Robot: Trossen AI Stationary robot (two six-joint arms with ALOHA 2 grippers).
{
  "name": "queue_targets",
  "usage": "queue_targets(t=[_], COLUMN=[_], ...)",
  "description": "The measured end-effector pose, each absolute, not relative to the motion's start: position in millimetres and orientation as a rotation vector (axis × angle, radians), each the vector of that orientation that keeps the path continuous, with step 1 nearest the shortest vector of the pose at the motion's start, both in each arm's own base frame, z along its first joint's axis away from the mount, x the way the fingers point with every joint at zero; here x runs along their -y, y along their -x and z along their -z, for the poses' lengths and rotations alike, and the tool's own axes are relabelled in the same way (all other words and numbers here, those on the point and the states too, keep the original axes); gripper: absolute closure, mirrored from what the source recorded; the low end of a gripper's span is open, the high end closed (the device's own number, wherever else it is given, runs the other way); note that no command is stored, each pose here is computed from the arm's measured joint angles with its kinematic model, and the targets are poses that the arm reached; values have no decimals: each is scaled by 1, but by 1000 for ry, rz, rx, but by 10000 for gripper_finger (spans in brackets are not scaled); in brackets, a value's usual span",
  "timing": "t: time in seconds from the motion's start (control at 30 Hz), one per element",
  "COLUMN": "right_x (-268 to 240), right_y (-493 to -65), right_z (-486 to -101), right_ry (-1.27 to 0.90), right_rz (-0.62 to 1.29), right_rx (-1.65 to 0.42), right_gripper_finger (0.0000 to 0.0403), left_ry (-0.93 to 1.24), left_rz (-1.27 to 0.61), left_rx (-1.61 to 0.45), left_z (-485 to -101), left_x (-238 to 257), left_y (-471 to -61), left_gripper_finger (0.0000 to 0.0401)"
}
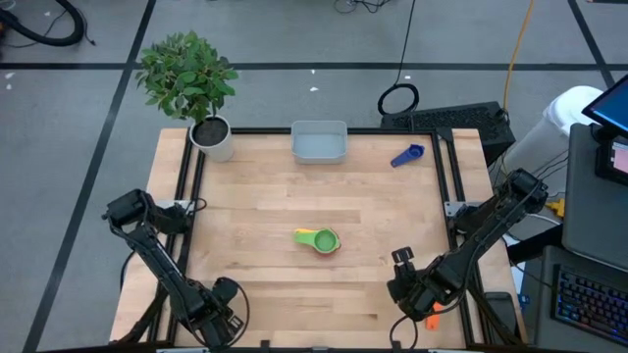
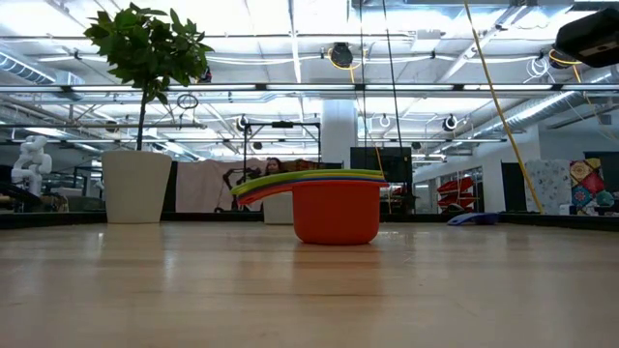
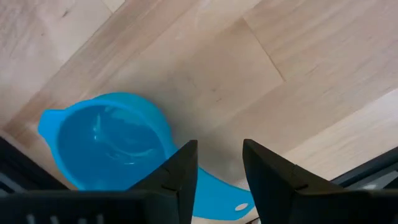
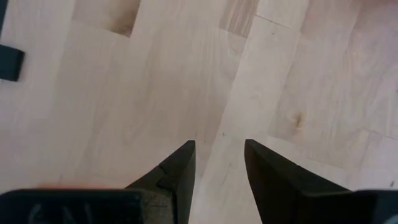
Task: Nest measuring cups in basket
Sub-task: Stack the light blue measuring cup on top of the green measuring cup
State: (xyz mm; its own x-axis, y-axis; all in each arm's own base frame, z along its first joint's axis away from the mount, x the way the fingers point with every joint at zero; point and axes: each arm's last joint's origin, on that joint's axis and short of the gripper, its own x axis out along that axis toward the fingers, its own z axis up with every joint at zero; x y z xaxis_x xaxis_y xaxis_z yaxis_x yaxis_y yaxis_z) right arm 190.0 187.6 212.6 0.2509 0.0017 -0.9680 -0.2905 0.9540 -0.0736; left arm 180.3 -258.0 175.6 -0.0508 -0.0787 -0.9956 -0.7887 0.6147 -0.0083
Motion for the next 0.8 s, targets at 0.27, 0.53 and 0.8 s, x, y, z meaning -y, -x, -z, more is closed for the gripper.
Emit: queue_targets(t=[0.27, 0.53, 0.8], right_x=[-188, -188, -188], right_y=[-190, -190, -190], right_z=[-213, -213, -213], right_ry=[257, 256, 248], right_rz=[-202, -202, -196], right_rx=[-1305, -1303, -1302], right_gripper_finger=[270, 270, 270], left_ry=[687, 661, 683], left_rz=[-702, -791, -796], left_rx=[-1498, -1550, -1544], left_z=[-194, -199, -193], left_x=[254, 253, 257], left_y=[-187, -177, -171], left_gripper_finger=[270, 270, 270])
